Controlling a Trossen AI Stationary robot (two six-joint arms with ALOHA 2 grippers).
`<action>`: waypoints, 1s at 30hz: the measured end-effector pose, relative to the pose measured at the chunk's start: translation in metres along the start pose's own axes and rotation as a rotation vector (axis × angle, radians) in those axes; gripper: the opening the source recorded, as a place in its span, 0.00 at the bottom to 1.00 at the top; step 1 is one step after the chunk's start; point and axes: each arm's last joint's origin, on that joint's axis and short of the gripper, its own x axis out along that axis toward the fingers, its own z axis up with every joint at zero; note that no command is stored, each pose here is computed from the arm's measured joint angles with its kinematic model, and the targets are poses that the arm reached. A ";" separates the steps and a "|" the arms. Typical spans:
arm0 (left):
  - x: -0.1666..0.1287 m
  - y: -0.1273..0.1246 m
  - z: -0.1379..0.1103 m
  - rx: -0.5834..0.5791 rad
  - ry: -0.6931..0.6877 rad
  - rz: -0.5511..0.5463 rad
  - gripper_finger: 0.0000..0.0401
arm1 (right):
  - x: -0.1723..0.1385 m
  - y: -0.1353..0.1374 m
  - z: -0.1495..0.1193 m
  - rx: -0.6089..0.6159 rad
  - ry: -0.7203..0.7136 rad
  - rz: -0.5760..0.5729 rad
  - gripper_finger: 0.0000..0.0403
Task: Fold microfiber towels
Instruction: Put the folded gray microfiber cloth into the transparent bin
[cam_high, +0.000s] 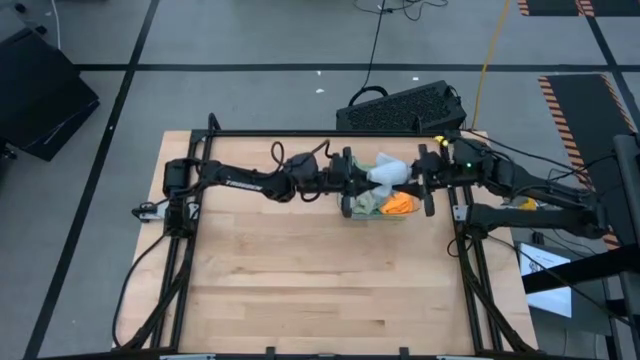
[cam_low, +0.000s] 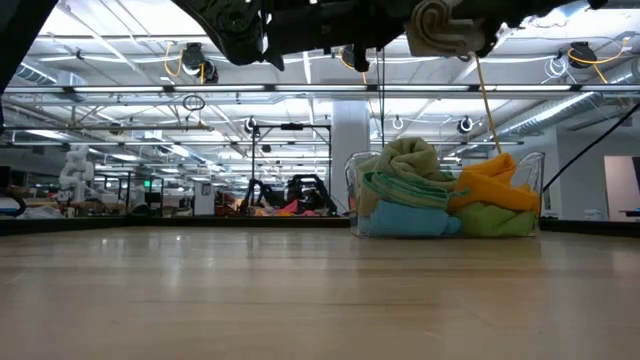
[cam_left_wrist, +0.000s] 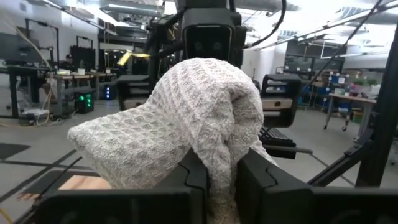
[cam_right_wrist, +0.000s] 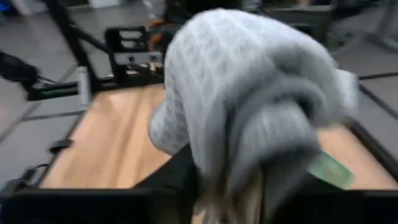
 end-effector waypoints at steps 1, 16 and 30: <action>0.000 0.002 0.000 -0.008 0.000 0.000 0.10 | -0.004 0.000 -0.001 -0.002 0.003 -0.034 0.31; 0.018 0.056 -0.033 -0.315 -0.002 0.183 0.10 | -0.055 0.011 -0.005 -0.104 -0.105 -0.250 0.59; 0.050 0.061 -0.075 -0.578 0.212 0.245 0.10 | -0.059 0.012 -0.003 -0.168 -0.126 -0.253 0.54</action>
